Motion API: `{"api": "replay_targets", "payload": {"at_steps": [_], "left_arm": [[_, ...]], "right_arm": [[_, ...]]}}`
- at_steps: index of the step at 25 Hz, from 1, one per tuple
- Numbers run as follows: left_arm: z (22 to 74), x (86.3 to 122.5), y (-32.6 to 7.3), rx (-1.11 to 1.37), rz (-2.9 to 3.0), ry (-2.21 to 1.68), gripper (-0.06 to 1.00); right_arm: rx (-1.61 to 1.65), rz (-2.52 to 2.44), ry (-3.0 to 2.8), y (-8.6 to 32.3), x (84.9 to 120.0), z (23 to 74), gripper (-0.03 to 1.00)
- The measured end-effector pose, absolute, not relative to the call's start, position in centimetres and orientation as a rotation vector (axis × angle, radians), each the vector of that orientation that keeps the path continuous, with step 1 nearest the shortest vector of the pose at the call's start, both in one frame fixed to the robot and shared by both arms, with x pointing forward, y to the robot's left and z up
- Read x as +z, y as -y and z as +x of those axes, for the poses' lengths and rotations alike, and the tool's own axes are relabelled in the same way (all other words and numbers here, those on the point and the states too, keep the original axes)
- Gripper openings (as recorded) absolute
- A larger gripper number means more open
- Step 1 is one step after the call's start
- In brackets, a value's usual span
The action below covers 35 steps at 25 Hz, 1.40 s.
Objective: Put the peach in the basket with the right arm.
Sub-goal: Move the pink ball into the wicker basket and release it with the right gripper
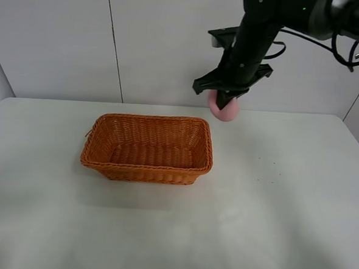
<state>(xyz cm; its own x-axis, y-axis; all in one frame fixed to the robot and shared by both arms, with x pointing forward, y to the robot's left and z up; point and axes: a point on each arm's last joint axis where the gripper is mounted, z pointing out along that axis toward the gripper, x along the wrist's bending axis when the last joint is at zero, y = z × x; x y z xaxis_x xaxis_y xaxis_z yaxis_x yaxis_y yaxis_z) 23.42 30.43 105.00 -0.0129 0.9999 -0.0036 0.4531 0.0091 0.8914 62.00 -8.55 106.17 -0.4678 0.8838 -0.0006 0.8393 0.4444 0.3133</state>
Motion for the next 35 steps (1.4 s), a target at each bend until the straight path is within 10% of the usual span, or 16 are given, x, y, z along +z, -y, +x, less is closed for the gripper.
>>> {"api": "replay_targets", "payload": {"at_steps": [7, 18, 26, 35], "left_arm": [[23.4, 105.0, -30.4, 0.953, 1.536, -1.559, 0.99], [23.4, 105.0, -30.4, 0.953, 1.536, -1.559, 0.99], [23.4, 105.0, -30.4, 0.953, 1.536, -1.559, 0.99], [23.4, 105.0, -30.4, 0.953, 1.536, -1.559, 0.99]], "right_arm": [[0.545, 1.333, -2.597, 1.8, 105.1, 59.4, 0.0], [0.554, 1.319, -2.61, -1.7, 94.0, 62.5, 0.01], [0.534, 1.36, -2.619, -1.7, 92.9, 62.5, 0.6], [0.534, 1.427, -2.588, -0.5, 97.0, 63.7, 0.69]]}}
